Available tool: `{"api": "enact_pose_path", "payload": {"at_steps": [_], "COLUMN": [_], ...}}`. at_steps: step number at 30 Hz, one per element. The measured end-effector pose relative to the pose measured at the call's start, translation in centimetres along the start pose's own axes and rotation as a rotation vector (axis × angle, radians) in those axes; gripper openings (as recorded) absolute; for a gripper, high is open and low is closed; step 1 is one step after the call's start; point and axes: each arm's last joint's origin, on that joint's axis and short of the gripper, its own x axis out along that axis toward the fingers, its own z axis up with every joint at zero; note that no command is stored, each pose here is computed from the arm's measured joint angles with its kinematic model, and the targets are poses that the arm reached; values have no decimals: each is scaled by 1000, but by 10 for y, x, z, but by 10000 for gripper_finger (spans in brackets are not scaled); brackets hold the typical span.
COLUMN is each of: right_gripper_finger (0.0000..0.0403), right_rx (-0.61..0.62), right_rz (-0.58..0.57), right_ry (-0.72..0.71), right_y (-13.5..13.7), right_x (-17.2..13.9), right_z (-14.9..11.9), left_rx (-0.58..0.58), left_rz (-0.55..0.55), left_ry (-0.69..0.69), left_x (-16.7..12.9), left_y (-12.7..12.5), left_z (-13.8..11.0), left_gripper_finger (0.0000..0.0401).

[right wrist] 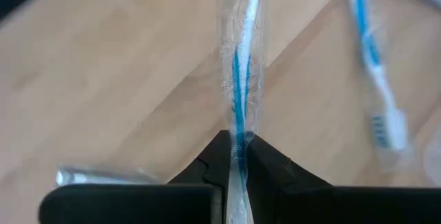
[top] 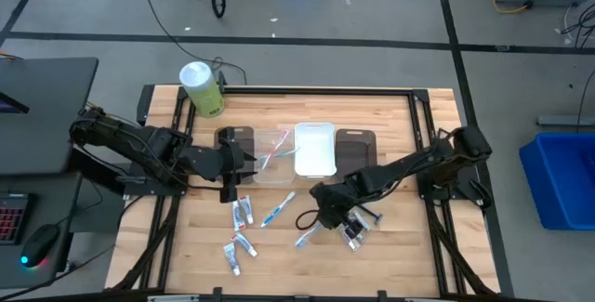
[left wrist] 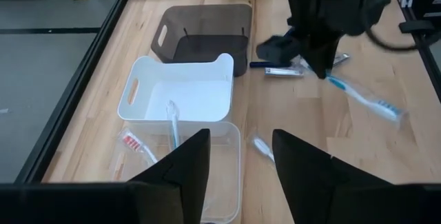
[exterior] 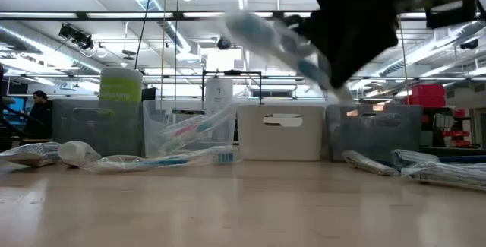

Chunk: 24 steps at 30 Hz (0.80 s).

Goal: Pick & Place Travel size toiletries
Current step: Put the blue toothbrush into the transparent bin

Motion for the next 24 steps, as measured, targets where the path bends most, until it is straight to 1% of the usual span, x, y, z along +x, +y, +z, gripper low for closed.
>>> {"api": "enact_pose_path", "payload": {"at_steps": [3, 9, 15, 19, 24], "right_gripper_finger": [35, 35, 34, 34, 34], "right_rx": [32, 123, 233, 324, 382], "right_rz": [-34, -174, -305, -375, -438], "right_ry": [-55, -144, -284, -387, -548], "right_y": [1, 1, -5, -12, -23], "right_x": [-17, -50, -84, -103, -124], "right_z": [5, 12, 16, 17, 22], "left_rx": [-5, -17, -52, -88, -154], "left_rz": [-2, 16, 129, 174, 159], "left_ry": [-9, -75, -153, -205, -259], "left_x": [0, 0, -1, -1, 0], "left_y": [0, -1, 2, 5, 11], "left_z": [1, 7, 14, 20, 27], "left_gripper_finger": [165, 165, 170, 185, 219]}}
